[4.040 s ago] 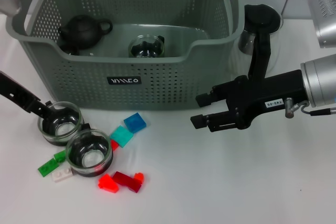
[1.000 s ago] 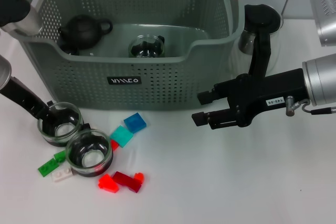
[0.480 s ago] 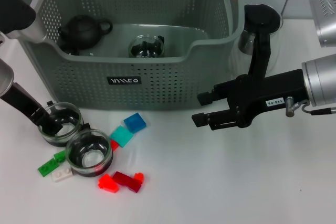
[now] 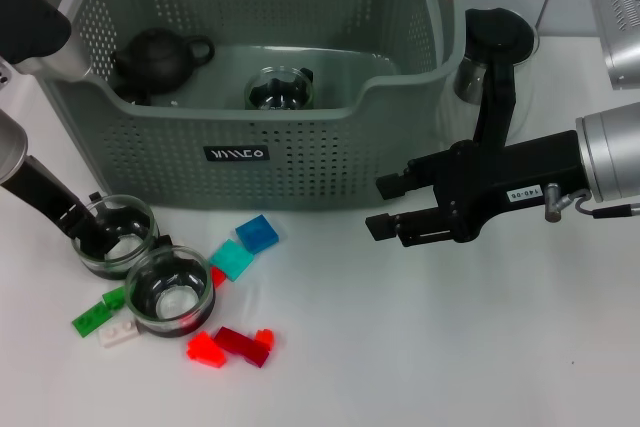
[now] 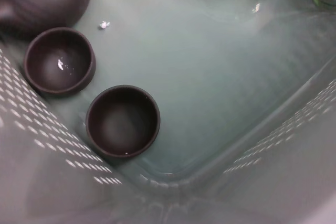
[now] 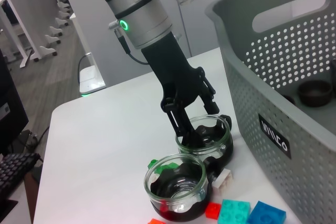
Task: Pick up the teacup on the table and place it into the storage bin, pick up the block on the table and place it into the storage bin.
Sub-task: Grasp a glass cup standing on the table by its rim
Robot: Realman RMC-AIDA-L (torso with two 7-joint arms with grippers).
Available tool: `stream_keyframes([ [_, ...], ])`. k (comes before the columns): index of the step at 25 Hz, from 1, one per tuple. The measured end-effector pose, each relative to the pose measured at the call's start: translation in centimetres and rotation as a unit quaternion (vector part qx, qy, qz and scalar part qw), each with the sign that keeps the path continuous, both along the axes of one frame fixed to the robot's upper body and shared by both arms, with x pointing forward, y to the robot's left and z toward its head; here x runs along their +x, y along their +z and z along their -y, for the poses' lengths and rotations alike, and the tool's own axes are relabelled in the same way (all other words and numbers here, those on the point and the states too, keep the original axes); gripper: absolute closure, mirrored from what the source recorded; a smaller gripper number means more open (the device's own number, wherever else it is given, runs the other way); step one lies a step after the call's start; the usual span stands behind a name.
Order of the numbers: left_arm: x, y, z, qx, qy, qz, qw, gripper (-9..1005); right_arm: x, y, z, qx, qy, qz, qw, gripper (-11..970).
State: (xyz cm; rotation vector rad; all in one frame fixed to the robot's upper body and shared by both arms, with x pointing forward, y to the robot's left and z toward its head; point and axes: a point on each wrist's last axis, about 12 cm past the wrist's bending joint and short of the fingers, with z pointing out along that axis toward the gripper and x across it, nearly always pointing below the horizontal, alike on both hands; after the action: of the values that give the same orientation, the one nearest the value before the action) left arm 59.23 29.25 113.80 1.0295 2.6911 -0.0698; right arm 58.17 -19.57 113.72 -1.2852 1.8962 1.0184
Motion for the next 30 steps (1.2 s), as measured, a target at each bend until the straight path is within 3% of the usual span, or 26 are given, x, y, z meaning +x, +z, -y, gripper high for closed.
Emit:
stream_keyframes([
  [17,-0.07,-0.33,0.04,0.001,0.000,-0.005,1.000,206,-0.02,-0.02,-0.03,-0.001,0.001,0.000,1.000,350],
  [20,-0.06,-0.38,0.17,0.002,-0.002,-0.005,1.000,363,-0.03,-0.02,-0.05,-0.001,0.001,-0.001,1.000,350],
  [30,0.26,-0.85,0.39,0.001,-0.003,-0.005,1.000,406,-0.05,-0.03,-0.07,-0.001,0.002,-0.003,1.000,349],
])
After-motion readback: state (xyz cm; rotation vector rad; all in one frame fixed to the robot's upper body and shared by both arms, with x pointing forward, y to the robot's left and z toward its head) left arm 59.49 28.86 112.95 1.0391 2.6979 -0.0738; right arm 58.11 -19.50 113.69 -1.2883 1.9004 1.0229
